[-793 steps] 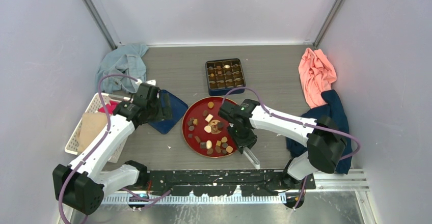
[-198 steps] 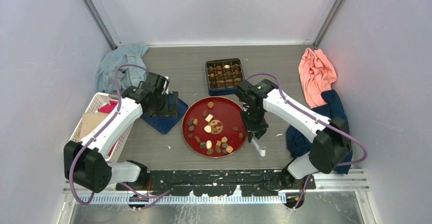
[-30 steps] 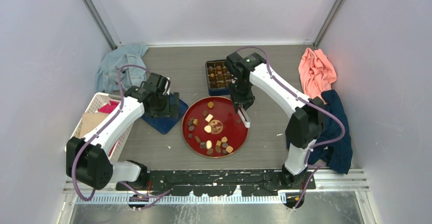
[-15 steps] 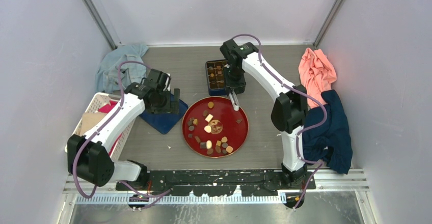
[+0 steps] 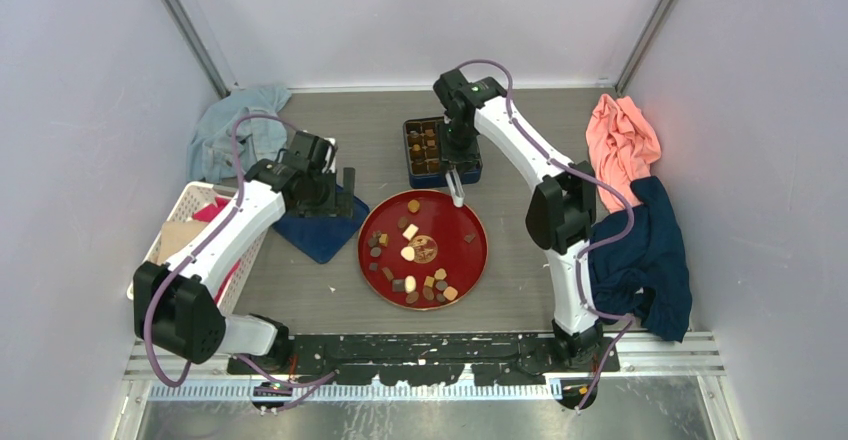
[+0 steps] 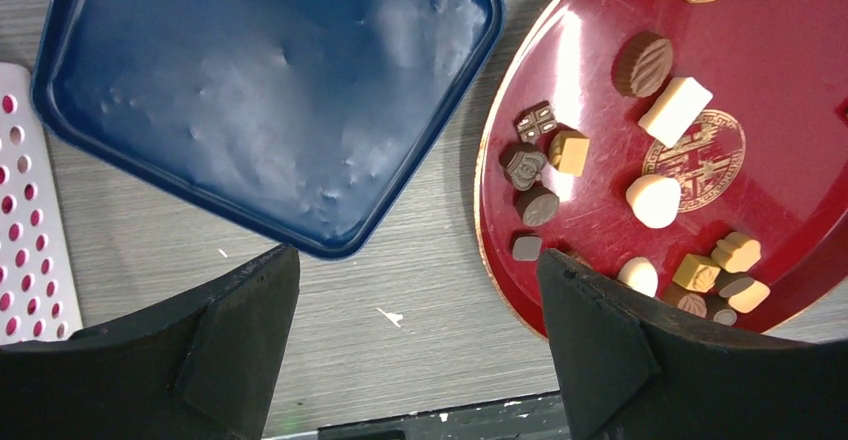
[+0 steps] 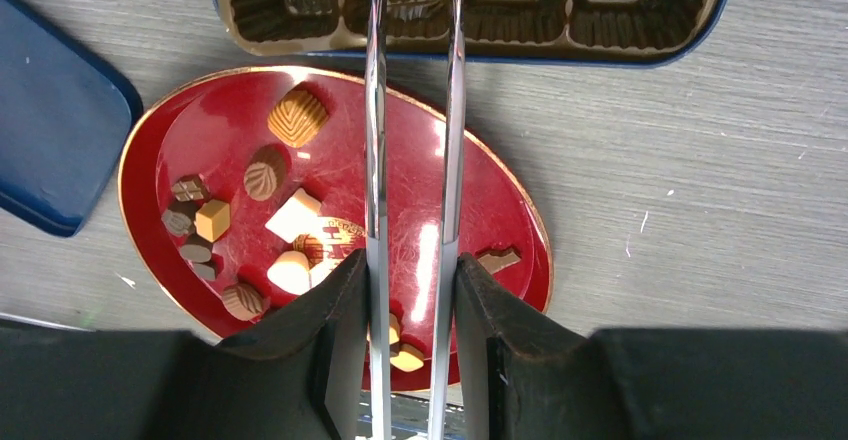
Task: Pack the chocolate
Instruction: Place the fake chocolate in the packing box.
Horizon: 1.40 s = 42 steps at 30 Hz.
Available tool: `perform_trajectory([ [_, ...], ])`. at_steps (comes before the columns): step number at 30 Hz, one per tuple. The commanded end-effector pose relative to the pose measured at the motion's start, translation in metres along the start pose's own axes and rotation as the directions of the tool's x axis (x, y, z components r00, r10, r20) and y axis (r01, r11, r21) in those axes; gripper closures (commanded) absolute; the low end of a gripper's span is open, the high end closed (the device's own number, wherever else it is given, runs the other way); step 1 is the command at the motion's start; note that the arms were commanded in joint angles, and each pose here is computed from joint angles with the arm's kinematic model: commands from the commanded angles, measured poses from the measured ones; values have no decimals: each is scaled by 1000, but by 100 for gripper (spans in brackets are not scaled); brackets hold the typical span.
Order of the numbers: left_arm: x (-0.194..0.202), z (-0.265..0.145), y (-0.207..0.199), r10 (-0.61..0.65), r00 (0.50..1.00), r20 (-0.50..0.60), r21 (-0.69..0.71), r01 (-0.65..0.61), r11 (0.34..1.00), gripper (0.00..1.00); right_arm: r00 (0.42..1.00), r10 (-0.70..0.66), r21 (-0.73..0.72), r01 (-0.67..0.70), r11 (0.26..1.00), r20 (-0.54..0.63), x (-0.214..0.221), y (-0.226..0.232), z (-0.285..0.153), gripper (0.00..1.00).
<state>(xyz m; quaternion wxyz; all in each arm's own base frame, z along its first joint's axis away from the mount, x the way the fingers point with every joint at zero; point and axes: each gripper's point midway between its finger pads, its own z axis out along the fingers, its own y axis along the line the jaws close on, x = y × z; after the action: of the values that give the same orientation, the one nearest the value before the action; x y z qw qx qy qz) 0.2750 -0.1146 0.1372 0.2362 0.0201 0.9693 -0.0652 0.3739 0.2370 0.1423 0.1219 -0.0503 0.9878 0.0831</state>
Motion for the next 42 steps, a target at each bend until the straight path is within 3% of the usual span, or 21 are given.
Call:
perform_trajectory([
  [1,-32,-13,-20,-30,993,118,101,19,995,11,999,5,-55,-3,998,37,-15,9,-5,85],
  [9,-36,-3,-30,-14,996,84,156,1,988,10,1000,0,-61,0,998,1,-14,10,8,84],
  [28,-34,7,-23,5,999,50,112,-11,994,10,997,-10,-120,1,993,-75,4,19,22,83],
  [35,-33,4,-22,5,999,54,109,-11,994,10,999,-1,-126,-5,992,-51,-2,21,19,65],
  [42,-33,3,-22,3,998,56,112,-10,994,10,999,0,-123,-5,992,-44,-3,20,17,60],
])
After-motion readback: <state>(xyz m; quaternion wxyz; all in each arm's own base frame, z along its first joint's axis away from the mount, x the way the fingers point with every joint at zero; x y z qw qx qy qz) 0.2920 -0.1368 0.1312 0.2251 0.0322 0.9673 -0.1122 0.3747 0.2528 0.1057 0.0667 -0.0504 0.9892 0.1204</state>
